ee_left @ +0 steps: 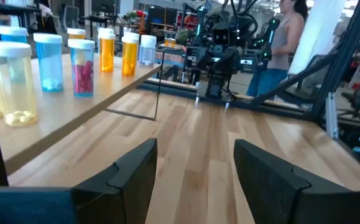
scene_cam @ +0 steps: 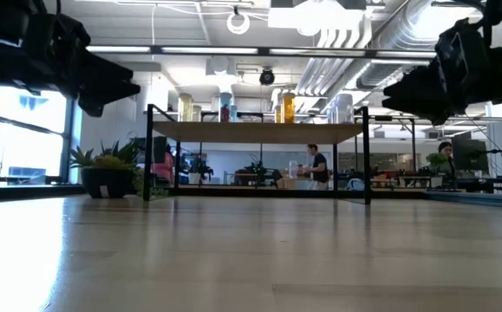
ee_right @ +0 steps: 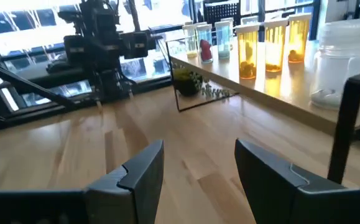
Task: Pick and place medicine bottles onto shelf by color
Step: Return to Home Position
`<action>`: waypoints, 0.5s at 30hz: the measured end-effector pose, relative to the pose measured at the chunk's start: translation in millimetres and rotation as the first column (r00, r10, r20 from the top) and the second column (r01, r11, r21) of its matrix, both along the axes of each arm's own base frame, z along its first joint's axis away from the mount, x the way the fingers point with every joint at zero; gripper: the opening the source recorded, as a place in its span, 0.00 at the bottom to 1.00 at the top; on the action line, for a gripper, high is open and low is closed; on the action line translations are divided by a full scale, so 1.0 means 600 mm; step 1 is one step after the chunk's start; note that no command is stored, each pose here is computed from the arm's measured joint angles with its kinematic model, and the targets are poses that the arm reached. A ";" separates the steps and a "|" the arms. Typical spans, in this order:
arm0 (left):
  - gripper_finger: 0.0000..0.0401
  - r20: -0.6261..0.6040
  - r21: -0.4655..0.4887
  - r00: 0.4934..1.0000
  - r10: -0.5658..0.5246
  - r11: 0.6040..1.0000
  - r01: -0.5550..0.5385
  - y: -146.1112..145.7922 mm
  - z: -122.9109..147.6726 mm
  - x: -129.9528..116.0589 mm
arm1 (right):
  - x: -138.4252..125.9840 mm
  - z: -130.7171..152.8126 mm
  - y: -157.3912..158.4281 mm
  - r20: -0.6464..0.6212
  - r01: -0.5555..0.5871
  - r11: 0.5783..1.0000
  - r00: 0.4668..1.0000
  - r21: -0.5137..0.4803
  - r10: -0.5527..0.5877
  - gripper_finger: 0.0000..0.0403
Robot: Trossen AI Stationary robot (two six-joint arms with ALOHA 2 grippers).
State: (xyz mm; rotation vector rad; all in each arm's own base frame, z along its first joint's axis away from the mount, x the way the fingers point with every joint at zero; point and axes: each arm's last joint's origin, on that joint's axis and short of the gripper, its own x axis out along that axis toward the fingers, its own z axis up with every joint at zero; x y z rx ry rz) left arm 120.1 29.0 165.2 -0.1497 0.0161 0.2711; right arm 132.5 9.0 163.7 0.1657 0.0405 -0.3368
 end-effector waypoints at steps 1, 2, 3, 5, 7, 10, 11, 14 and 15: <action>0.50 -0.004 0.013 1.000 0.005 1.000 -0.005 0.000 0.000 0.000 | -0.003 -0.006 -0.001 0.007 0.000 1.000 1.000 -0.008 0.000 0.47; 0.50 -0.008 0.027 1.000 0.017 0.999 -0.017 0.001 0.000 0.000 | -0.004 -0.005 -0.001 0.007 0.002 1.000 1.000 -0.015 -0.002 0.47; 0.50 -0.012 0.042 0.999 0.035 0.999 -0.034 0.002 0.000 0.000 | -0.005 -0.006 -0.001 -0.011 0.006 1.000 1.000 -0.027 -0.006 0.47; 0.50 -0.021 0.077 0.997 0.076 0.994 -0.074 0.004 0.000 -0.001 | -0.007 -0.005 -0.002 -0.016 0.020 0.998 1.000 -0.065 -0.021 0.47; 0.50 -0.034 0.123 0.993 0.113 0.987 -0.108 0.005 0.000 -0.002 | -0.009 -0.002 -0.004 -0.013 0.049 0.994 0.999 -0.103 -0.050 0.47; 0.50 -0.052 0.186 0.990 0.129 0.976 -0.117 0.006 0.000 -0.002 | -0.013 0.003 -0.006 -0.008 0.082 0.985 0.996 -0.154 -0.084 0.47; 0.50 -0.056 0.201 0.990 0.129 0.973 -0.115 0.006 0.000 -0.002 | -0.014 0.004 -0.007 -0.002 0.089 0.984 0.996 -0.156 -0.091 0.47; 0.50 -0.058 0.205 0.990 0.129 0.972 -0.114 0.006 0.000 -0.002 | -0.015 0.007 -0.007 0.003 0.092 0.978 0.996 -0.189 -0.093 0.47; 0.50 -0.059 0.200 0.990 0.129 0.973 -0.115 0.006 0.000 -0.002 | -0.016 0.008 -0.007 0.005 0.096 0.977 0.995 -0.192 -0.097 0.47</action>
